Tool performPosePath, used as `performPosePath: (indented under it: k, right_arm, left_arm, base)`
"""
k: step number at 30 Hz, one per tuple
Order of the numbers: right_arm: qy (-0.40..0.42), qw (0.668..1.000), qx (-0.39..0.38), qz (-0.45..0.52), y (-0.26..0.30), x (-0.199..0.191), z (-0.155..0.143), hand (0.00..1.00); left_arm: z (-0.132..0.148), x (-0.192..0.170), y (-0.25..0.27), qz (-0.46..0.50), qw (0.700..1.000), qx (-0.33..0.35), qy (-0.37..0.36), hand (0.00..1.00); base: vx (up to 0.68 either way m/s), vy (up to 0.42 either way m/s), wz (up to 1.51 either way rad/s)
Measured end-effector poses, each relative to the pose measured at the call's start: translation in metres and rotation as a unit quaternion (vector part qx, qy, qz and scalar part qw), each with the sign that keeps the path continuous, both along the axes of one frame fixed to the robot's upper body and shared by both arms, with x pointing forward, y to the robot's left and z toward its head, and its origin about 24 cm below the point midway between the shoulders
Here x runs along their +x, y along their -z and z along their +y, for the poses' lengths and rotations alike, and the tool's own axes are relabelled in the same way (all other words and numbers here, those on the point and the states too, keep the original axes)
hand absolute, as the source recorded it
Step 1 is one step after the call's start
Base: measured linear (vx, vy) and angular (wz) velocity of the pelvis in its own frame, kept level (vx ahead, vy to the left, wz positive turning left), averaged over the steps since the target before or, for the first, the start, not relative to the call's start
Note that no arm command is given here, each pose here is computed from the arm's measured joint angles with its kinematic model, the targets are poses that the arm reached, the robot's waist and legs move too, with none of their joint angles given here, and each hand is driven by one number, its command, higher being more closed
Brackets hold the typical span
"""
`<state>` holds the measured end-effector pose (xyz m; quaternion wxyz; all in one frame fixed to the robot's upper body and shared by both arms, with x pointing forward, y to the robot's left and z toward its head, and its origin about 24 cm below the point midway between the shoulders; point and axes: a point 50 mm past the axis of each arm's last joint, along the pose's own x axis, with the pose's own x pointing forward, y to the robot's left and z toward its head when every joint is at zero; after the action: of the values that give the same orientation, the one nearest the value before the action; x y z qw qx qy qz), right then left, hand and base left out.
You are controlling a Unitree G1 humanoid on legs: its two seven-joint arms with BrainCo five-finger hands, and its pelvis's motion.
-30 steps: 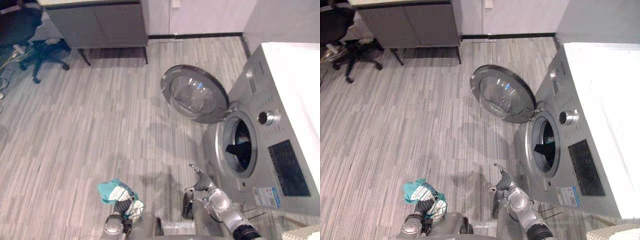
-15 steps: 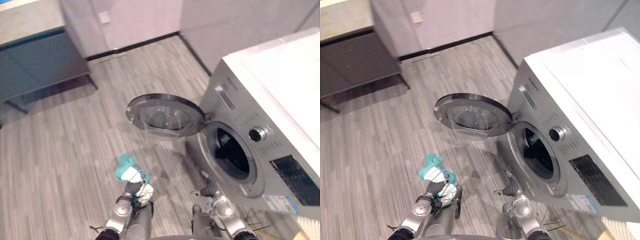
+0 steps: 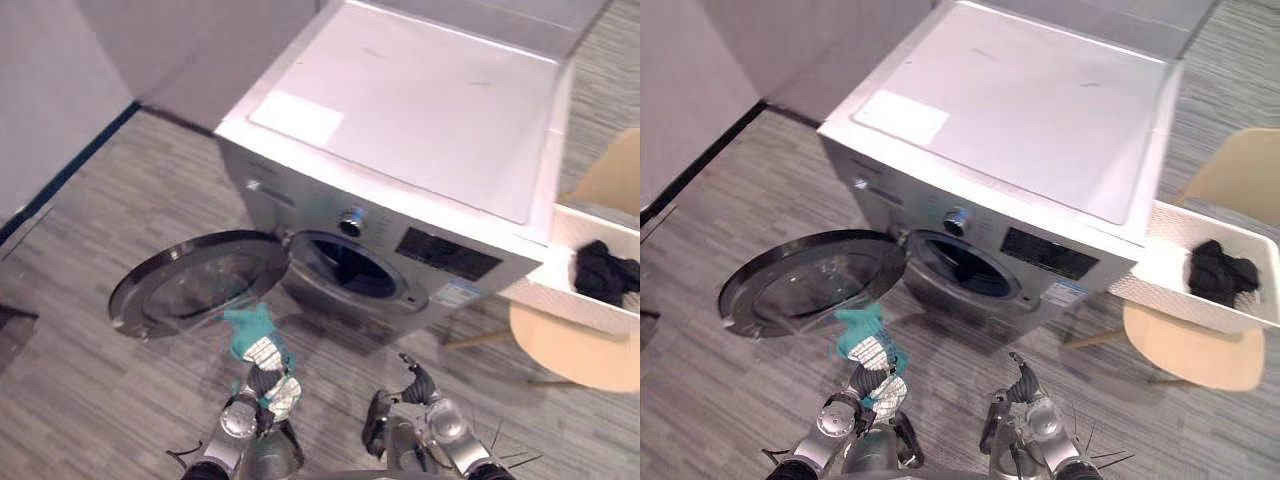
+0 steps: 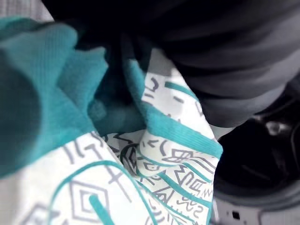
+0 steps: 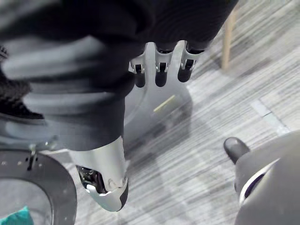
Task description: Pick up the laundry basket with both hands and put the clothes into the washing machine.
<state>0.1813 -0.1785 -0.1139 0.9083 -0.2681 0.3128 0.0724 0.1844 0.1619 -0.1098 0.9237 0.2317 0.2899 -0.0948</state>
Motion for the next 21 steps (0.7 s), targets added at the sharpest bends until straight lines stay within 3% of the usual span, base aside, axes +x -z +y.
performPosePath:
  k: [3,9,14,21]
  right_arm:
    - [0.010,1.000,-0.014,-0.002,-0.003,0.003,-0.013,0.00]
    - [0.026,0.999,-0.021,-0.008,-0.004,0.008,-0.018,0.00]
    - [0.054,0.996,-0.013,-0.073,-0.029,0.049,-0.022,0.00]
    - [0.053,0.981,0.022,-0.187,-0.074,0.084,-0.011,0.00]
  left_arm:
    - [-0.013,0.000,0.001,0.002,1.000,-0.015,0.003,1.00]
    - [-0.009,0.011,-0.005,-0.016,1.000,-0.005,0.001,1.00]
    - [-0.004,0.072,-0.047,-0.119,0.993,0.025,0.003,1.00]
    - [-0.015,0.122,-0.108,-0.241,0.967,0.066,0.039,1.00]
  base:
    - [0.08,0.007,-1.02]
    - [0.06,0.170,-0.89]
    - [-0.06,0.203,-0.27]
    - [-0.14,0.087,-0.26]
